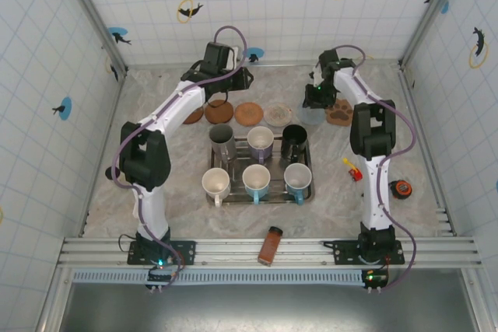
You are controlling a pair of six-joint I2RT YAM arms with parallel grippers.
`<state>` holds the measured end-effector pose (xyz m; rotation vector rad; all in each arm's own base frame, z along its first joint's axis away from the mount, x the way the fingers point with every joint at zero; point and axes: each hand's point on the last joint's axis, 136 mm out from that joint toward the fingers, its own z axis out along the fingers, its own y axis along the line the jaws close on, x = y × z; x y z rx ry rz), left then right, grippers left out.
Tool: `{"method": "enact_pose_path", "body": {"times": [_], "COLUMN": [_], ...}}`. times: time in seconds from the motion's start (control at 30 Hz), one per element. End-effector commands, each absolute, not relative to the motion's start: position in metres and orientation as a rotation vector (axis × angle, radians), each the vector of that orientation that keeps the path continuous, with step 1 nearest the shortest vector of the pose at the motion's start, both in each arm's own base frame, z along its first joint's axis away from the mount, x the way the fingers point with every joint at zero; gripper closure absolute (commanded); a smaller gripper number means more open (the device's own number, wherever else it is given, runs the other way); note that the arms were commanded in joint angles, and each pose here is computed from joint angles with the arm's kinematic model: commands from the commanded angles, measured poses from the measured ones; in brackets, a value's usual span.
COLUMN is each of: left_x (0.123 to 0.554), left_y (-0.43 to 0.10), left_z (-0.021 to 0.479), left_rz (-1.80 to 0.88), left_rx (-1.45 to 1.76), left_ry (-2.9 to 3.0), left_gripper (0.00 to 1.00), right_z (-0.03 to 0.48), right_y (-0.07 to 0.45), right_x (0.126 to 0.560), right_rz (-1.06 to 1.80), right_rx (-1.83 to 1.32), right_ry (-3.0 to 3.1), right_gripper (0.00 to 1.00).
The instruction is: Place the cup by the coaster
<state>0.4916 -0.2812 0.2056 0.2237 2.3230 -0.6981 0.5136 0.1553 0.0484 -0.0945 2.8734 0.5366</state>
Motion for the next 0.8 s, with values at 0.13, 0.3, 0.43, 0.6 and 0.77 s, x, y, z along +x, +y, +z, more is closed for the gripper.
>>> {"method": "enact_pose_path", "body": {"times": [0.13,0.3,0.43,0.6,0.77], "left_x": [0.481,0.471,0.455,0.433,0.413], "left_y": [-0.276,-0.265,-0.253,-0.230,-0.209], "left_z": [0.241,0.265,0.291,0.305,0.314], "left_rz": [-0.676,-0.642,-0.624,-0.563,-0.507], "left_rx": [0.245,0.259,0.256,0.225,0.200], "left_ry": [2.248,2.193,2.117,2.073,2.045], "left_gripper": [0.57,0.57,0.56,0.53,0.51], "right_z": [0.103,0.144,0.166,0.179,0.193], "right_y": [0.159,0.155,0.150,0.153,0.167], "right_x": [0.525,0.513,0.493,0.455,0.419], "right_rz": [0.562,0.514,0.461,0.416,0.360], "right_rx": [-0.103,-0.124,-0.128,-0.156,-0.213], "right_ry": [2.772,2.683,2.626,2.586,2.548], "right_gripper": [0.65,0.65,0.65,0.64,0.62]}}
